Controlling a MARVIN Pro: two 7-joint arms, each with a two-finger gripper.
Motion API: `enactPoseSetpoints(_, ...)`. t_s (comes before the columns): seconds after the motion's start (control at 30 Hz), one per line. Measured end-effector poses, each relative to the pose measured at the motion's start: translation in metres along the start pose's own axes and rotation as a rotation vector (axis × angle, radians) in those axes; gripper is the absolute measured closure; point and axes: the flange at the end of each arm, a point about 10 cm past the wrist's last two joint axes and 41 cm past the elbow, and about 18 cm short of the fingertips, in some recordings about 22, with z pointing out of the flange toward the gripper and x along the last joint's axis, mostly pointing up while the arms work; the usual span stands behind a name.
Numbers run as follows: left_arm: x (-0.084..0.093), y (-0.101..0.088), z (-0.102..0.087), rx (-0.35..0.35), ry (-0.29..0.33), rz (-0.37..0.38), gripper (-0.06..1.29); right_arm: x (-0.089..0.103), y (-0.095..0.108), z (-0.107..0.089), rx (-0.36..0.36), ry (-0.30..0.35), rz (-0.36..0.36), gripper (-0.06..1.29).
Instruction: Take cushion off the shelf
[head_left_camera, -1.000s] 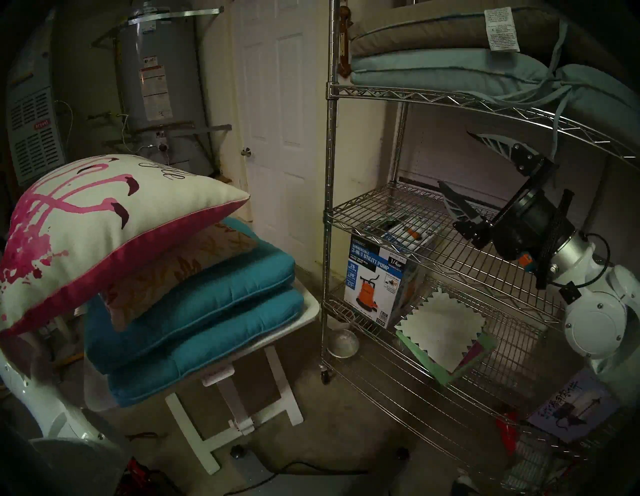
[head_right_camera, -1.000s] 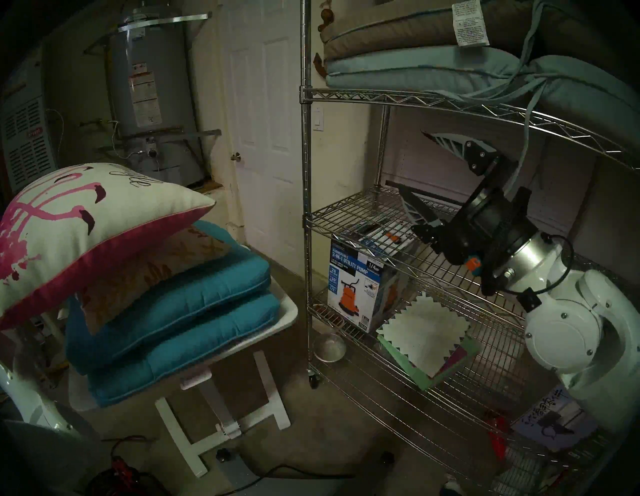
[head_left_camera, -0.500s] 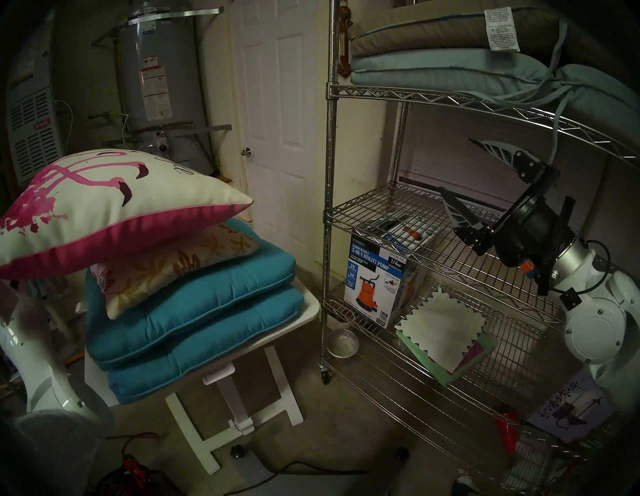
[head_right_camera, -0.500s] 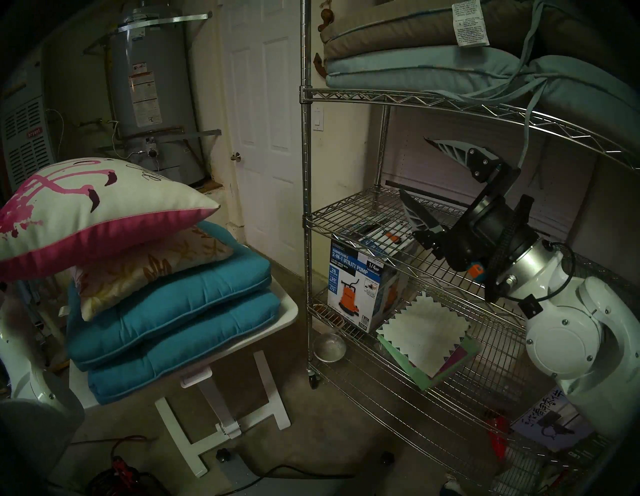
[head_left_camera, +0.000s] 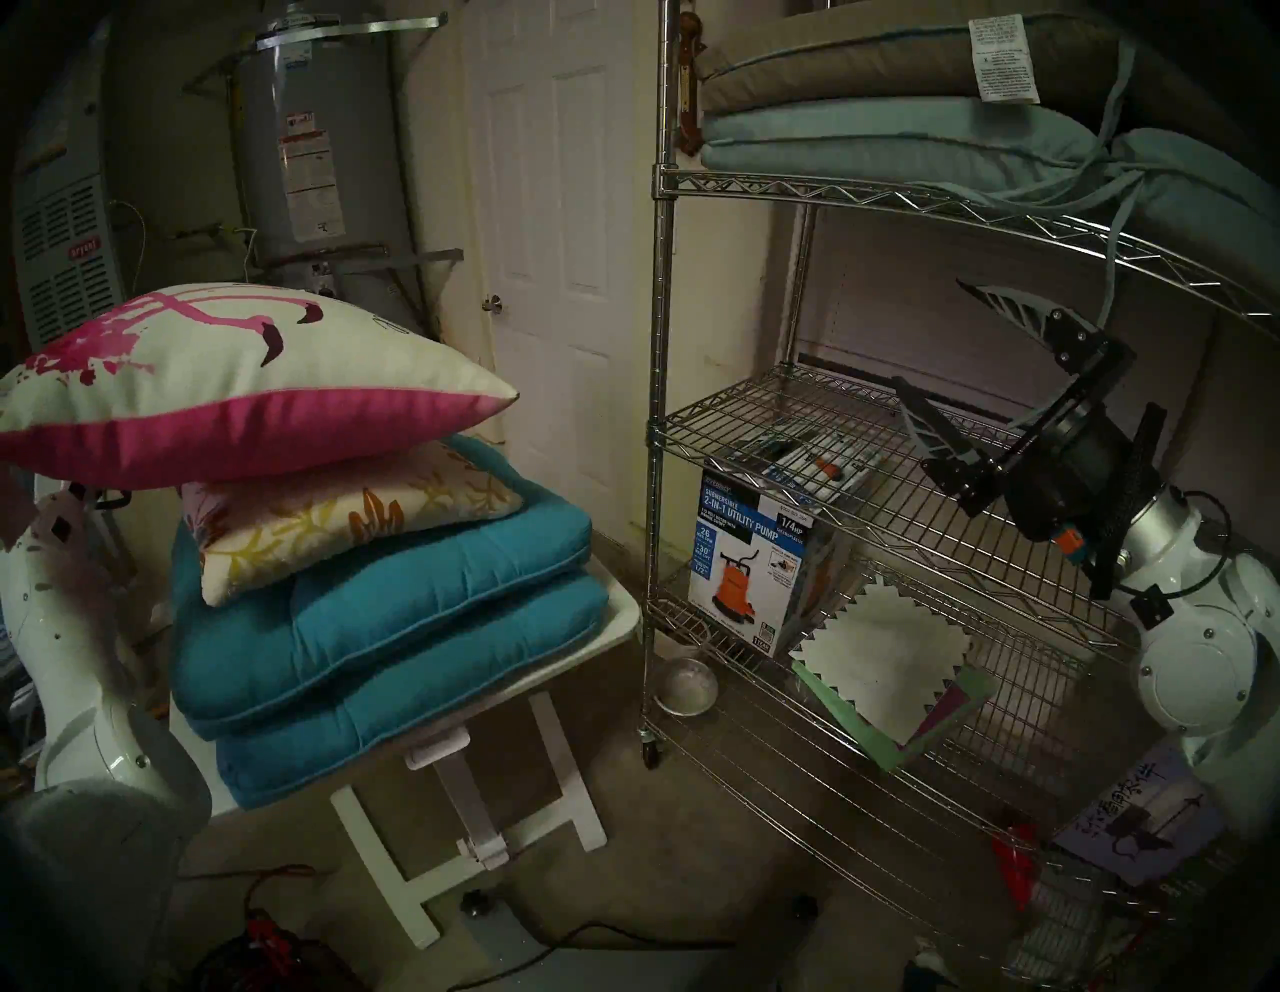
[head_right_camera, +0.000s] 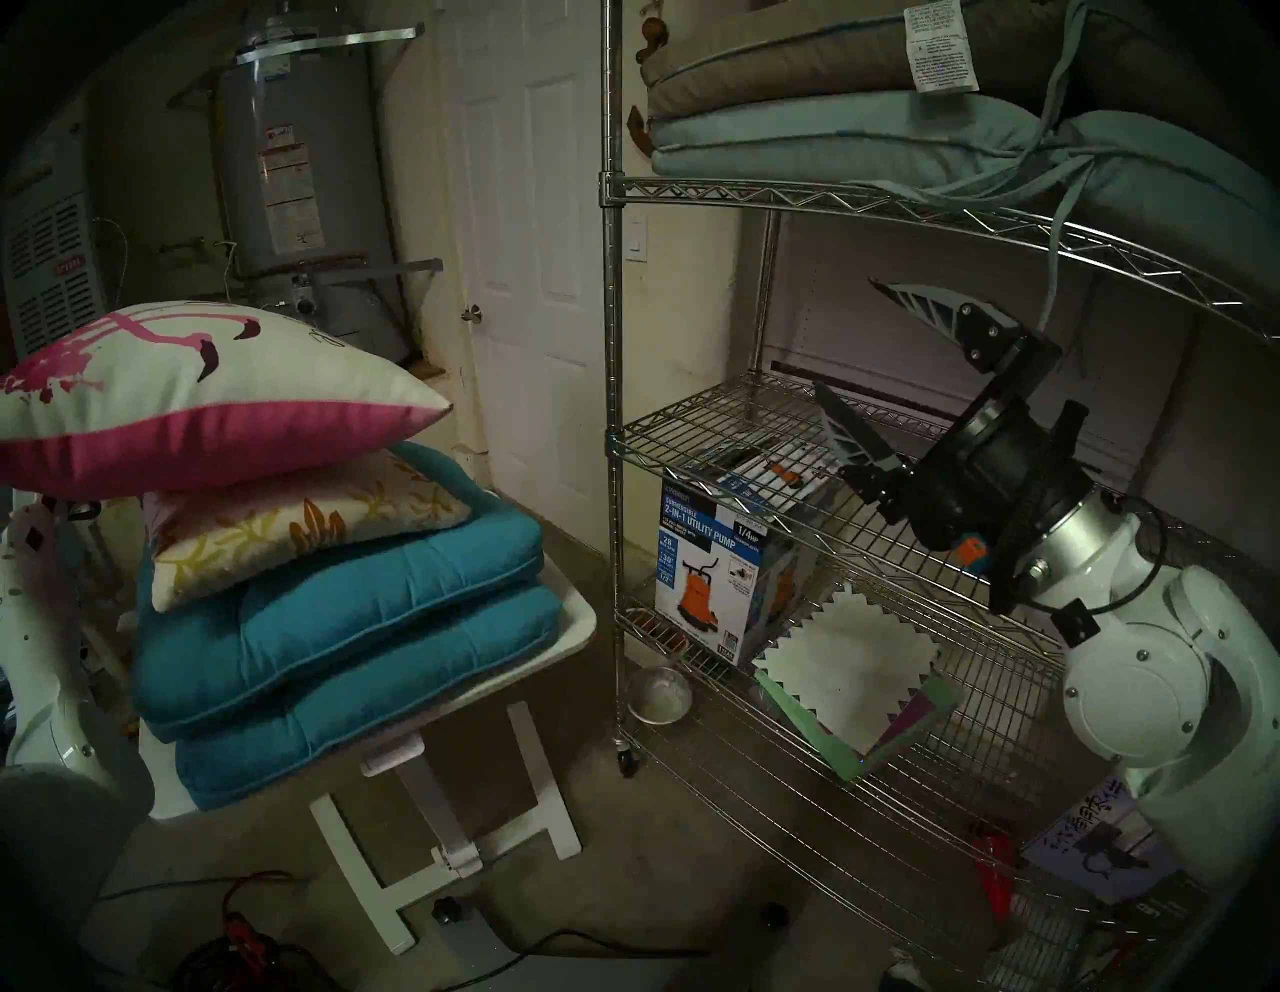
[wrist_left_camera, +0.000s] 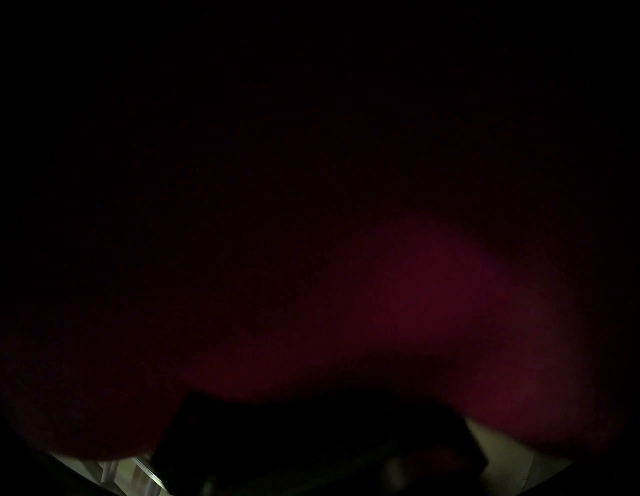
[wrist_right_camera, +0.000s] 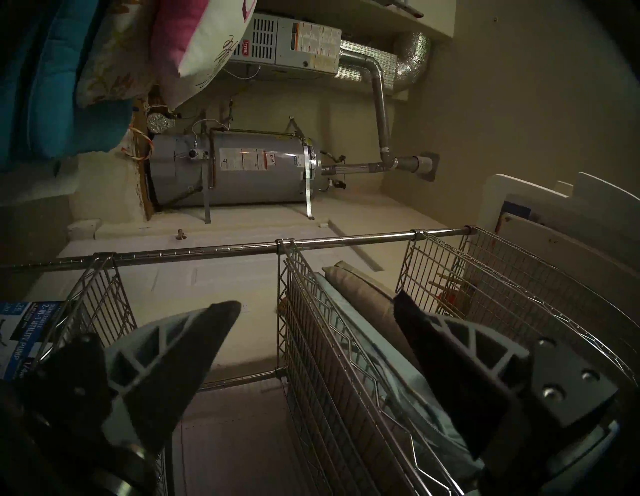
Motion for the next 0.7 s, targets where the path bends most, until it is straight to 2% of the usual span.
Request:
enactPoseSetpoints(0.4, 0.014, -0.002, 0.024, 0.038, 0.038, 0.061, 1.19, -0.002, 0.001, -0.008, -0.009, 0.006, 0.007, 0.0)
enactPoseSetpoints(0.57, 0.015, -0.001, 0.026, 0.051, 0.043, 0.07, 1.19, -0.003, 0.001, -0.01, -0.012, 0.009, 0.008, 0.0)
enactPoseSetpoints(0.6, 0.017, -0.002, 0.027, 0.084, 0.056, 0.083, 1.19, -0.004, 0.002, -0.012, -0.015, 0.013, 0.01, 0.0)
enactPoseSetpoints(0.7, 0.017, -0.002, 0.027, 0.084, 0.056, 0.083, 1.19, -0.004, 0.002, -0.012, -0.015, 0.013, 0.01, 0.0)
